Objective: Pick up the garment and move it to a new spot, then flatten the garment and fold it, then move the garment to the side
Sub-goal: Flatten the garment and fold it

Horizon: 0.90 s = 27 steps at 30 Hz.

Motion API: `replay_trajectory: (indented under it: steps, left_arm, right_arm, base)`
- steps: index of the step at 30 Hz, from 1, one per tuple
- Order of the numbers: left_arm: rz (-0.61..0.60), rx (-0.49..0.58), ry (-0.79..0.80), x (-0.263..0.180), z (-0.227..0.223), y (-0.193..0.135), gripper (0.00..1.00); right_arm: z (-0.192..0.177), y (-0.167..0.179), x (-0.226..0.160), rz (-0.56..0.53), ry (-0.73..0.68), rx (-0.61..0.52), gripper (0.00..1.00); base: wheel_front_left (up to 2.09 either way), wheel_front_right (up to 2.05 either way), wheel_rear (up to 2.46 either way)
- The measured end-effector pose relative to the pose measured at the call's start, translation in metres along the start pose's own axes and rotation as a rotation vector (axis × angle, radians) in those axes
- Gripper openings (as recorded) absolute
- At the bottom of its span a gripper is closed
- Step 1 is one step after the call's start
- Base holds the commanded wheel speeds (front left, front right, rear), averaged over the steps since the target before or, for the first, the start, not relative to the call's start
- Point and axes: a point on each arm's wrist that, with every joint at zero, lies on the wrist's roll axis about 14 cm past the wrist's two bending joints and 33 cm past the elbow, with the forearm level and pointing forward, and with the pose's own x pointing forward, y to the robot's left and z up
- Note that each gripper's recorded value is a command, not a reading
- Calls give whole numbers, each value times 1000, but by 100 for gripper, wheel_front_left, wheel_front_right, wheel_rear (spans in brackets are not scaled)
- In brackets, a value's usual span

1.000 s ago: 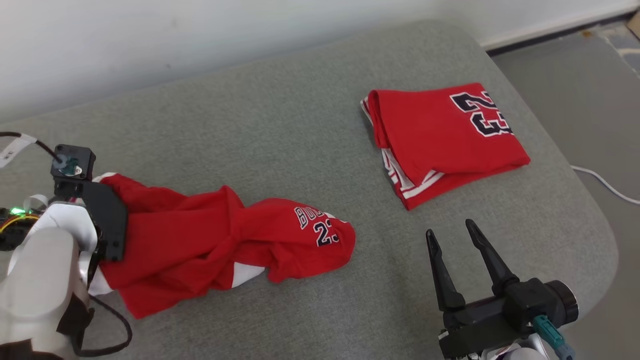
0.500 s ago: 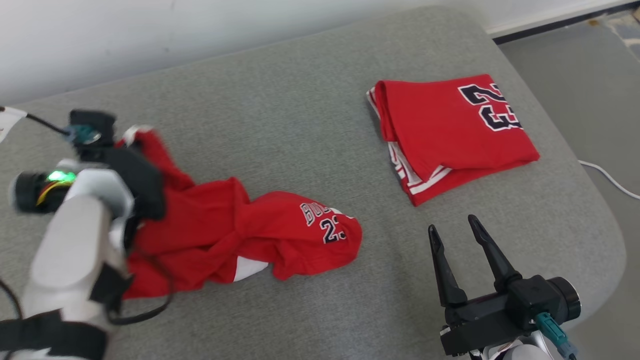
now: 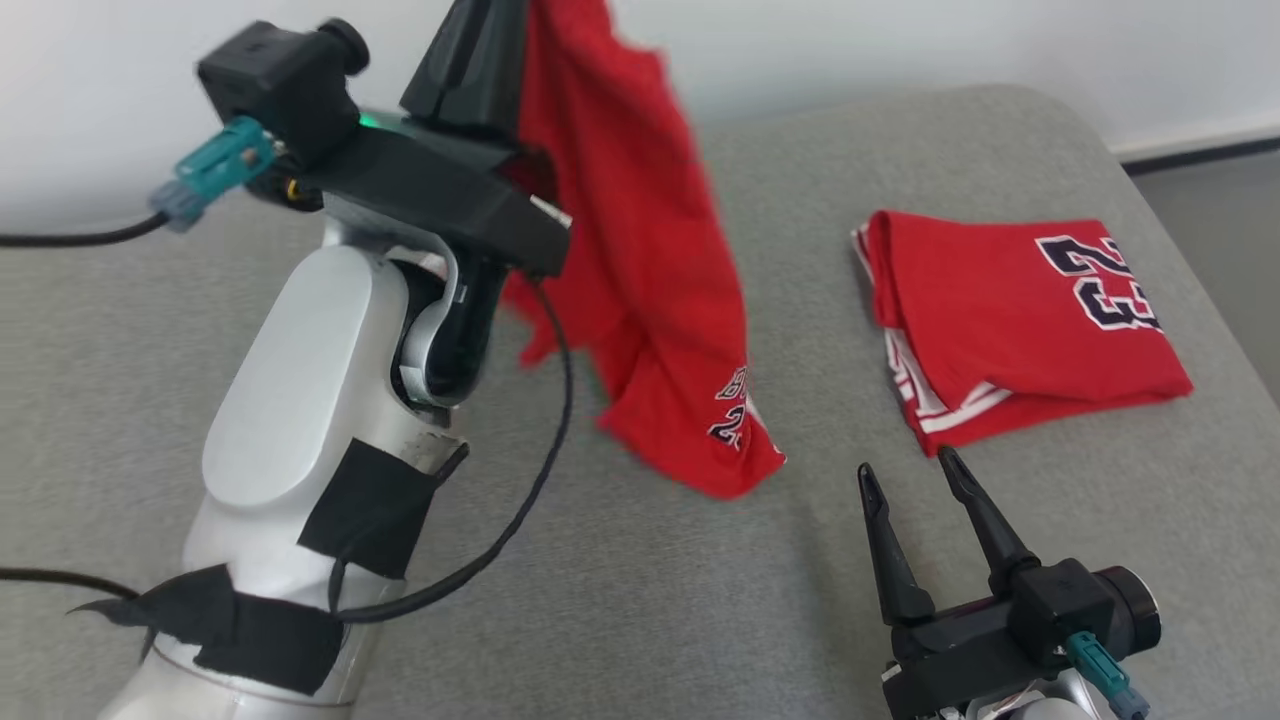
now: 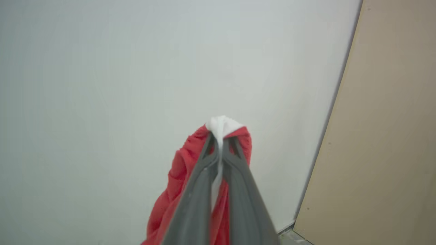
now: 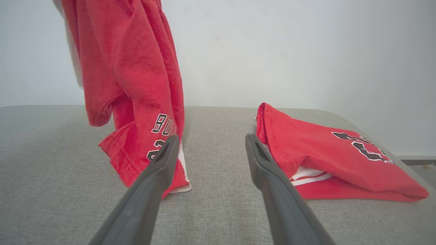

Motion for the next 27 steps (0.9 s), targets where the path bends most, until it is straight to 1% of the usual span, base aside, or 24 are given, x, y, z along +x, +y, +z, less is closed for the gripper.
replay_trajectory:
  steps: [2, 3, 5, 6, 8, 10, 14, 17, 20, 21, 22, 23, 24, 27]
  left_arm:
    - [-35, -77, -84, -2, 27, -15, 0]
    - [-36, -114, -109, -6, 35, -17, 0]
    - [-17, -190, -124, -21, 37, -16, 0]
    - [12, -208, -114, -30, 32, -12, 0]
    - [106, -227, -85, -54, 17, 6, 0]
    - [231, -239, -28, -89, -7, 31, 0]
    - [527, -202, 116, -188, -54, 91, 0]
    - [686, -177, 200, -252, -73, 114, 0]
    - [796, -167, 251, -296, -83, 123, 0]
    - [830, -159, 271, -309, -87, 126, 7]
    - [868, -145, 291, -322, -89, 129, 45]
    - [898, -136, 307, -333, -90, 132, 45]
    - [920, -127, 317, -342, -90, 134, 100]
    - [986, -78, 372, -362, -87, 142, 100]
  right_arm:
    - [3, 6, 3, 17, -11, 3, 100]
    - [5, 9, 4, 28, -17, 5, 100]
    - [8, 15, 7, 47, -29, 8, 100]
    - [10, 18, 8, 56, -33, 9, 100]
    - [10, 25, 9, 77, -33, 14, 100]
    - [10, 34, 10, 101, -35, 19, 100]
    - [15, 45, 14, 137, -50, 22, 100]
    - [18, 51, 18, 154, -57, 23, 100]
    - [20, 58, 21, 176, -64, 24, 100]
    - [21, 61, 22, 184, -66, 24, 100]
    - [21, 65, 23, 194, -66, 25, 100]
    - [21, 67, 24, 200, -67, 25, 100]
    - [21, 69, 24, 207, -68, 26, 100]
    - [23, 75, 25, 223, -73, 27, 100]
  base:
    - [0, 0, 0]
    - [0, 0, 0]
    - [0, 0, 0]
    - [0, 0, 0]
    - [0, 0, 0]
    - [0, 0, 0]
    - [0, 0, 0]
    - [0, 0, 0]
    - [0, 0, 0]
    - [0, 0, 0]
    - [0, 0, 0]
    - [0, 0, 0]
    - [0, 0, 0]
    - [0, 0, 0]
